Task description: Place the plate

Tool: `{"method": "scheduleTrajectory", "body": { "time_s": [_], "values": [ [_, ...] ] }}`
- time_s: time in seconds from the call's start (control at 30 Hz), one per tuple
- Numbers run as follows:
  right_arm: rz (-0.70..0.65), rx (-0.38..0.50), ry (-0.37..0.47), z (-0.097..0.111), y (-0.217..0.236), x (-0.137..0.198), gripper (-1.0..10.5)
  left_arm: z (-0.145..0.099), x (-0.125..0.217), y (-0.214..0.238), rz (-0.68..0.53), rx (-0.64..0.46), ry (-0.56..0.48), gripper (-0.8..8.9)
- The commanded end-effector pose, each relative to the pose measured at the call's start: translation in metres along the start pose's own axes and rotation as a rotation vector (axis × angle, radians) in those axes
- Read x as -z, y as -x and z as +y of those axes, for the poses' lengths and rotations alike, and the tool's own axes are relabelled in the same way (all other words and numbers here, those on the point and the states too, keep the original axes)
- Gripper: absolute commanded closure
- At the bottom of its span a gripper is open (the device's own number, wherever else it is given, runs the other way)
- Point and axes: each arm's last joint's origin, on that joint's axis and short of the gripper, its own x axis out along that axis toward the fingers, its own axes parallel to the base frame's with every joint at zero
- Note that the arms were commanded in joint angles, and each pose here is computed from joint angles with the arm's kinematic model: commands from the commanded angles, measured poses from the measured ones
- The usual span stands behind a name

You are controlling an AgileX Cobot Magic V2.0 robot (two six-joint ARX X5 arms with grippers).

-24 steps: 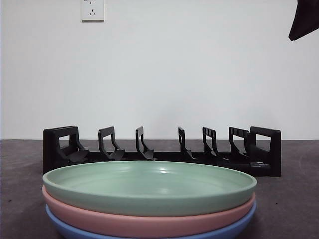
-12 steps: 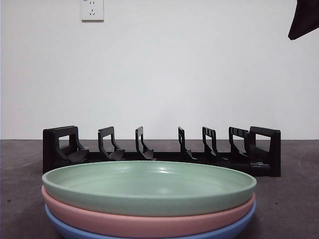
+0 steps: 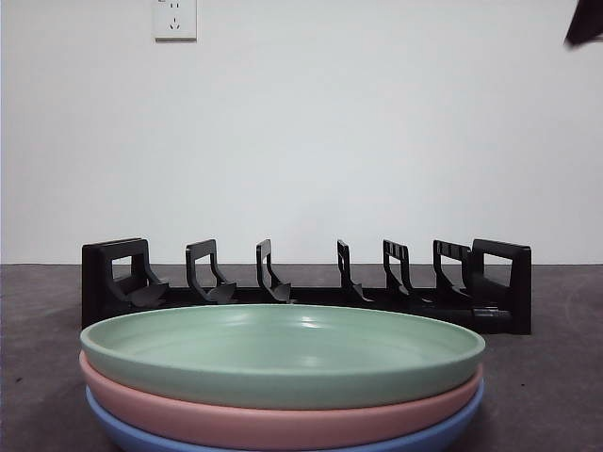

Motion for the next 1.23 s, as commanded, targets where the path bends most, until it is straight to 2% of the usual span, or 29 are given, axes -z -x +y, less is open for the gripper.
{"method": "scheduleTrajectory", "body": {
  "time_s": [0.03, 0.1, 0.23, 0.37, 0.53, 0.7, 1.23],
  "values": [
    [-0.093, 0.097, 0.026, 0.002, 0.017, 0.026, 9.3, 0.0, 0.005, -0.001, 0.019, -0.002, -0.01, 8.06],
    [-0.166, 0.15, 0.006, 0.005, 0.026, 0.057, 9.3, 0.0, 0.005, -0.001, 0.019, -0.002, -0.01, 8.06],
    [-0.306, 0.169, -0.035, 0.016, 0.037, 0.12, 9.3, 0.0, 0.005, -0.001, 0.019, -0.002, -0.01, 8.06],
    [-0.347, 0.18, -0.064, 0.022, 0.04, 0.163, 9.3, 0.0, 0.005, -0.001, 0.019, -0.002, -0.01, 8.06],
    [-0.355, 0.179, -0.134, 0.026, 0.031, 0.199, 9.3, 0.0, 0.005, -0.001, 0.019, -0.002, -0.01, 8.06],
    [-0.334, 0.198, -0.169, 0.026, 0.026, 0.213, 9.3, 0.0, 0.005, -0.001, 0.019, -0.002, -0.011, 8.06],
    [-0.358, 0.211, -0.171, 0.025, 0.027, 0.211, 9.3, 0.0, 0.005, -0.001, 0.019, -0.002, -0.01, 8.06]
  ]
}}
